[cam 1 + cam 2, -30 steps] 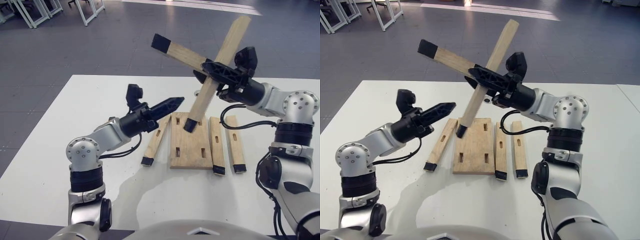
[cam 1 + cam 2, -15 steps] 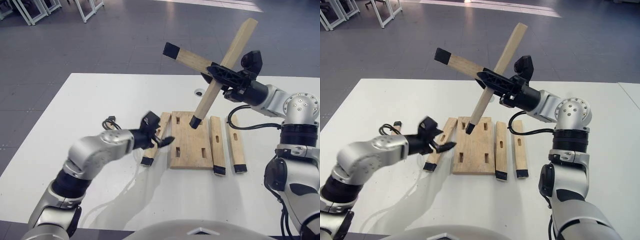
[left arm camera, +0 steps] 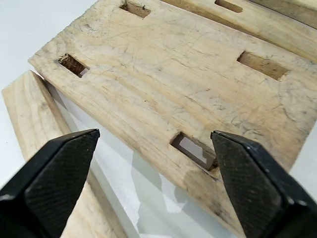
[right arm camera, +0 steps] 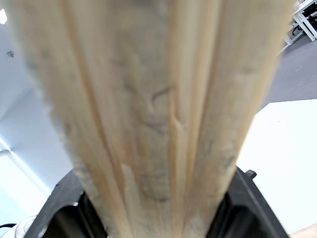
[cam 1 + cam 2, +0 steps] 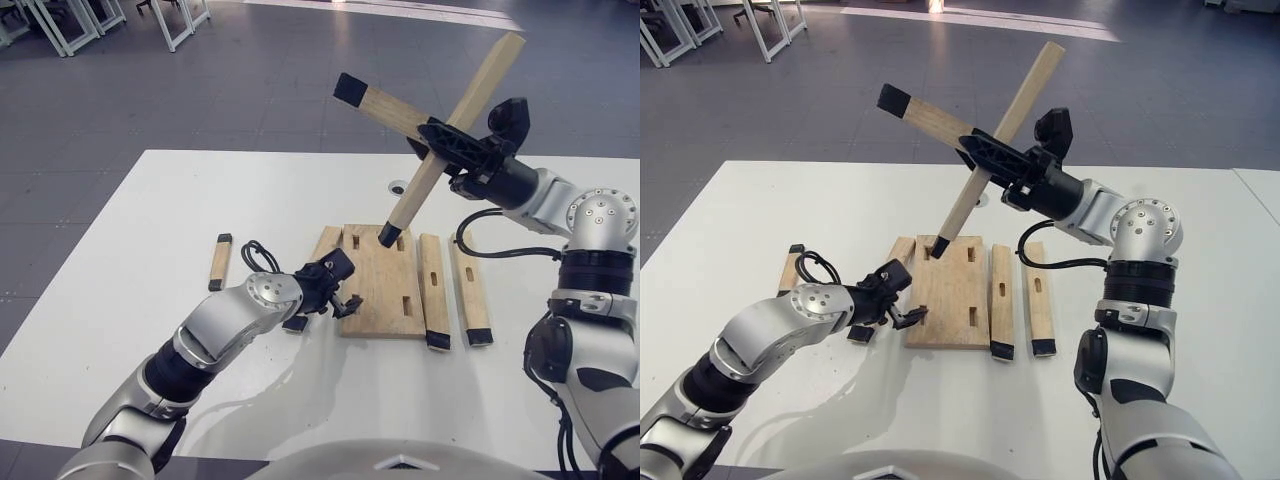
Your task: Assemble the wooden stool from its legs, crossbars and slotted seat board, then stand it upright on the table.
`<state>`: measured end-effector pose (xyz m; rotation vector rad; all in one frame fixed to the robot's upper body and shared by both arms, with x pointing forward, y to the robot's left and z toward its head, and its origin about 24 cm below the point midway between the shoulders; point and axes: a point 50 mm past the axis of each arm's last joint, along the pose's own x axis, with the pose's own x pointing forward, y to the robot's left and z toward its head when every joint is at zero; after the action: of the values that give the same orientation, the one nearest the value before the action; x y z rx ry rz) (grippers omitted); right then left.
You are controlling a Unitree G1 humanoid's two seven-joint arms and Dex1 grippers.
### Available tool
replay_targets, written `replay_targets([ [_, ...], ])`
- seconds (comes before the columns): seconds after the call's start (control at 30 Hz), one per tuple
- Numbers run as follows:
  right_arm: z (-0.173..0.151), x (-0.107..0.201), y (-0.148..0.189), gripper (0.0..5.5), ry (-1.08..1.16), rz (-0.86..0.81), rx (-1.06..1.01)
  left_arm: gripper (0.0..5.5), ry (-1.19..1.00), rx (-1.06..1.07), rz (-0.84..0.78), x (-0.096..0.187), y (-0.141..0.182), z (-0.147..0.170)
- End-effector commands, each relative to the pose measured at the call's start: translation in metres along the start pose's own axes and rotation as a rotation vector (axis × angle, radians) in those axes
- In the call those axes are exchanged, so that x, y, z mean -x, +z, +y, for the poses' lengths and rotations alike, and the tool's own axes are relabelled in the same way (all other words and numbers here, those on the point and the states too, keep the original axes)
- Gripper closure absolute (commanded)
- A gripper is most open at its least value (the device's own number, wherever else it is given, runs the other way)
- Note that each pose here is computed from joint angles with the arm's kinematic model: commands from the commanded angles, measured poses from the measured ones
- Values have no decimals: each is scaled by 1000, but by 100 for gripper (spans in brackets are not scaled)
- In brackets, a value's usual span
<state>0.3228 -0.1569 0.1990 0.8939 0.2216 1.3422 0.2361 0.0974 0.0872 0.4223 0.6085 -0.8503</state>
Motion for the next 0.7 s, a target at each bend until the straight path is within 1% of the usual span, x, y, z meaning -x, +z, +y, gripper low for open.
replay_targets([
  [0.03,1,-3,3,348,4,-10,18,133,33,-72,98,-4,-17,6],
  [0.13,1,-3,3,348,0,-14,21,133,46,-106,122,-4,-23,9],
  [0.27,-2,-3,5,348,-38,-19,45,133,11,-113,154,-3,-34,3],
  [0.33,-9,-1,10,348,-119,-44,90,133,-12,-118,194,8,-46,1],
  [0.43,-11,4,11,348,-153,-40,117,133,-43,-137,278,27,-70,2],
  [0.53,-14,10,4,348,-180,13,136,133,-37,-170,354,42,-89,15],
  [0.63,-24,16,-10,348,-235,71,157,133,-11,-198,349,44,-89,26],
  [0.7,-36,22,-22,348,-287,107,165,133,-28,-206,337,43,-87,24],
])
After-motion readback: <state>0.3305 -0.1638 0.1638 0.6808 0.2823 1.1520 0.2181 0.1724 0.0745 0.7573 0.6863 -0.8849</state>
